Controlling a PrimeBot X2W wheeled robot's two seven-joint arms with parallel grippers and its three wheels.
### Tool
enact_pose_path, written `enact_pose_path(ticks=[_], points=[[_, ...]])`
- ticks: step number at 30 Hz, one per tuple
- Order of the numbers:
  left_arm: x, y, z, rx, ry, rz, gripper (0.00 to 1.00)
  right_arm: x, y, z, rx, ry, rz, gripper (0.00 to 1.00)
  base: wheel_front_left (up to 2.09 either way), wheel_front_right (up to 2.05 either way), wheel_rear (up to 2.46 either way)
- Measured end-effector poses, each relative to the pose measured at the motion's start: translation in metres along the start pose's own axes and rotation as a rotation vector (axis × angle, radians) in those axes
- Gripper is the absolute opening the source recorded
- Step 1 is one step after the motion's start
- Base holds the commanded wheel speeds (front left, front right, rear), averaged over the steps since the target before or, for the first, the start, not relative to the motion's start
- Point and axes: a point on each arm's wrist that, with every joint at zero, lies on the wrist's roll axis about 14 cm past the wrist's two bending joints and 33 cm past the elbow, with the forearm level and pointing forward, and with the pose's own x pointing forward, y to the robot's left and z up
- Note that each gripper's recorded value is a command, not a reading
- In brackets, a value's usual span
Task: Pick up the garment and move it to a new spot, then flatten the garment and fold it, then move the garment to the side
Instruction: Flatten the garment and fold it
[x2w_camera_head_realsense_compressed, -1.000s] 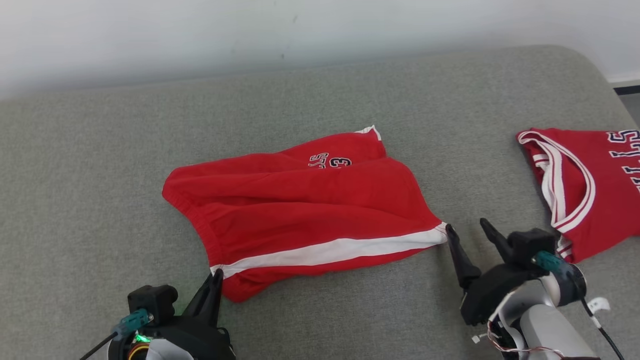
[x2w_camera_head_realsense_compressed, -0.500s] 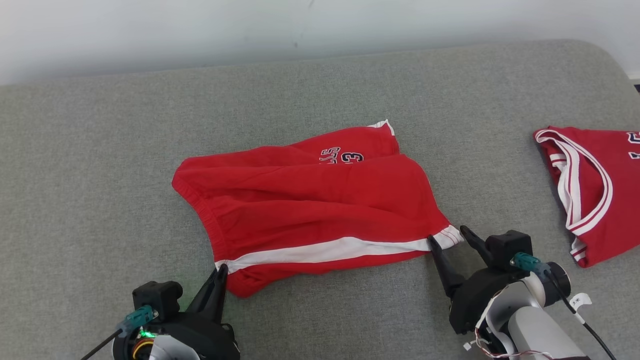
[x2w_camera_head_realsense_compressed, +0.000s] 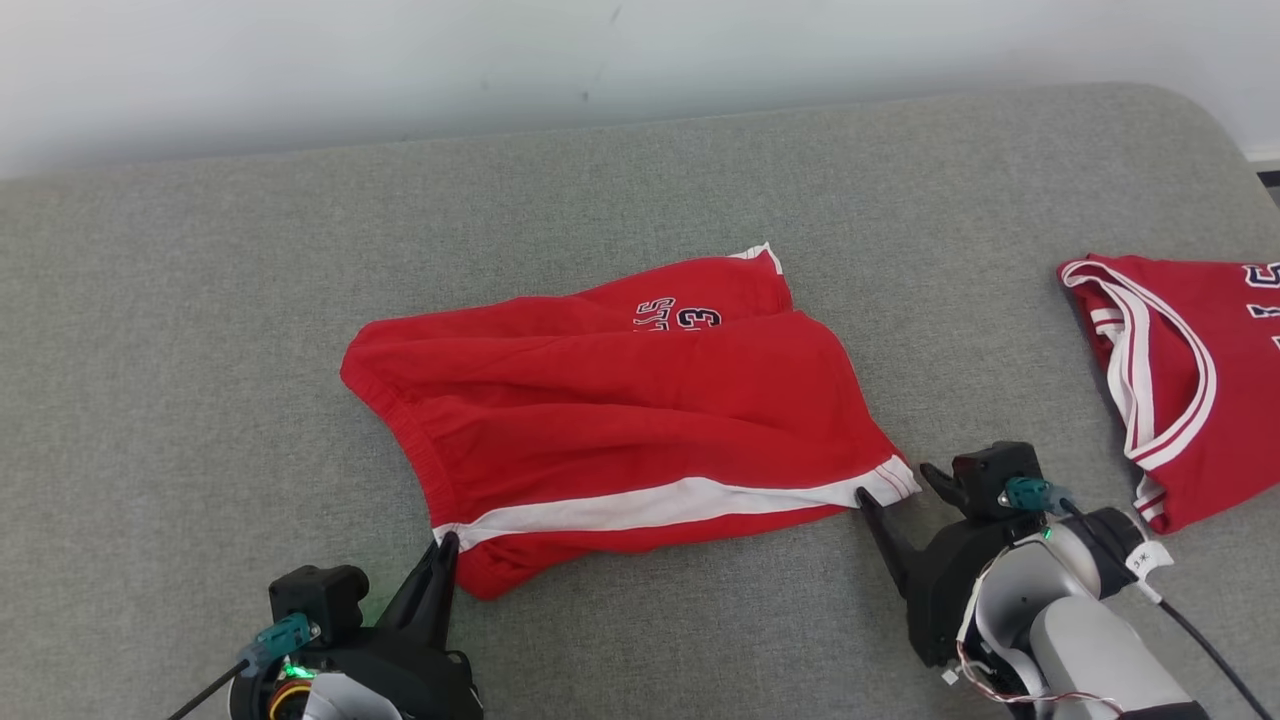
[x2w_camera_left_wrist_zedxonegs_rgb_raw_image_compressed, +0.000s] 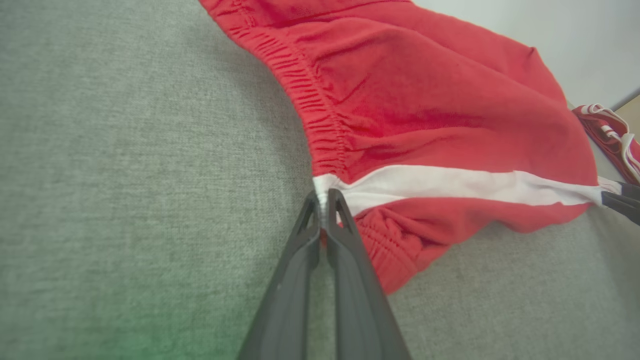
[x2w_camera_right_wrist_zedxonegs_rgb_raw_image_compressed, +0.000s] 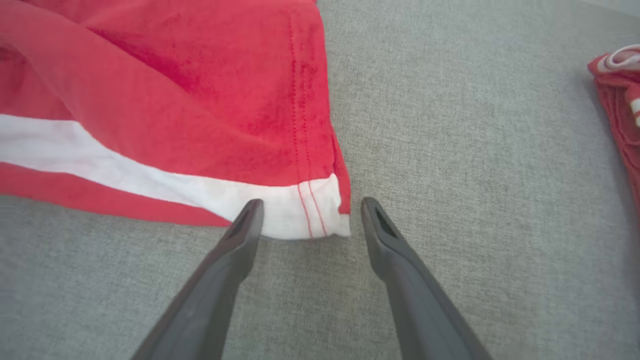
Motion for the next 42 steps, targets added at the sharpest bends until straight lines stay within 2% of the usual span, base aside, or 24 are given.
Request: enact_pose_path(ticks=[5, 12, 13, 16, 19, 20, 26, 31, 33, 35, 37, 42], points=[[-0.002, 0.001, -0.001, -0.002, 0.002, 0.005, 0.0, -0.002, -0.001, 0.007, -0.04, 0.018, 0.011, 1.0, 0.0, 0.0, 0.0], [-0.003, 0.002, -0.001, -0.008, 0.001, 0.009, 0.0, -0.005, 0.007, 0.001, -0.017, 0.067, 0.036, 1.0, 0.0, 0.0, 0.0], [-0.003, 0.002, -0.001, -0.008, -0.001, 0.009, 0.0, -0.006, 0.008, 0.0, -0.016, 0.069, 0.037, 0.97, 0.0, 0.0, 0.0], [-0.003, 0.003, -0.001, -0.006, 0.0, 0.011, 0.0, -0.006, 0.009, 0.001, -0.012, 0.07, 0.039, 0.79, 0.0, 0.0, 0.0], [-0.004, 0.003, -0.002, -0.006, -0.001, 0.011, 0.0, -0.007, 0.009, -0.001, -0.01, 0.073, 0.041, 0.69, 0.0, 0.0, 0.0], [-0.004, 0.003, -0.002, -0.006, -0.001, 0.01, 0.0, -0.007, 0.009, -0.001, -0.009, 0.077, 0.041, 0.51, 0.0, 0.0, 0.0], [-0.004, 0.002, -0.003, -0.011, 0.002, 0.01, 0.0, -0.007, 0.01, -0.001, 0.003, 0.075, 0.044, 0.47, 0.0, 0.0, 0.0], [-0.004, 0.003, -0.004, -0.008, 0.005, 0.01, 0.0, -0.002, 0.008, 0.005, 0.002, 0.06, 0.042, 0.47, 0.0, 0.0, 0.0], [-0.004, 0.003, -0.004, -0.008, 0.006, 0.01, 0.0, 0.0, 0.007, 0.007, 0.001, 0.054, 0.041, 0.4, 0.0, 0.0, 0.0], [-0.005, 0.004, -0.005, -0.008, 0.008, 0.014, 0.0, 0.002, 0.008, 0.007, 0.003, 0.056, 0.042, 0.29, 0.0, 0.0, 0.0], [-0.005, 0.006, -0.005, -0.01, 0.009, 0.018, 0.0, 0.004, 0.008, 0.007, 0.004, 0.054, 0.044, 0.0, 0.0, 0.0, 0.0], [-0.007, 0.008, -0.004, -0.015, 0.004, 0.025, 0.0, 0.006, 0.008, 0.011, 0.003, 0.04, 0.044, 0.0, 0.0, 0.0, 0.0]])
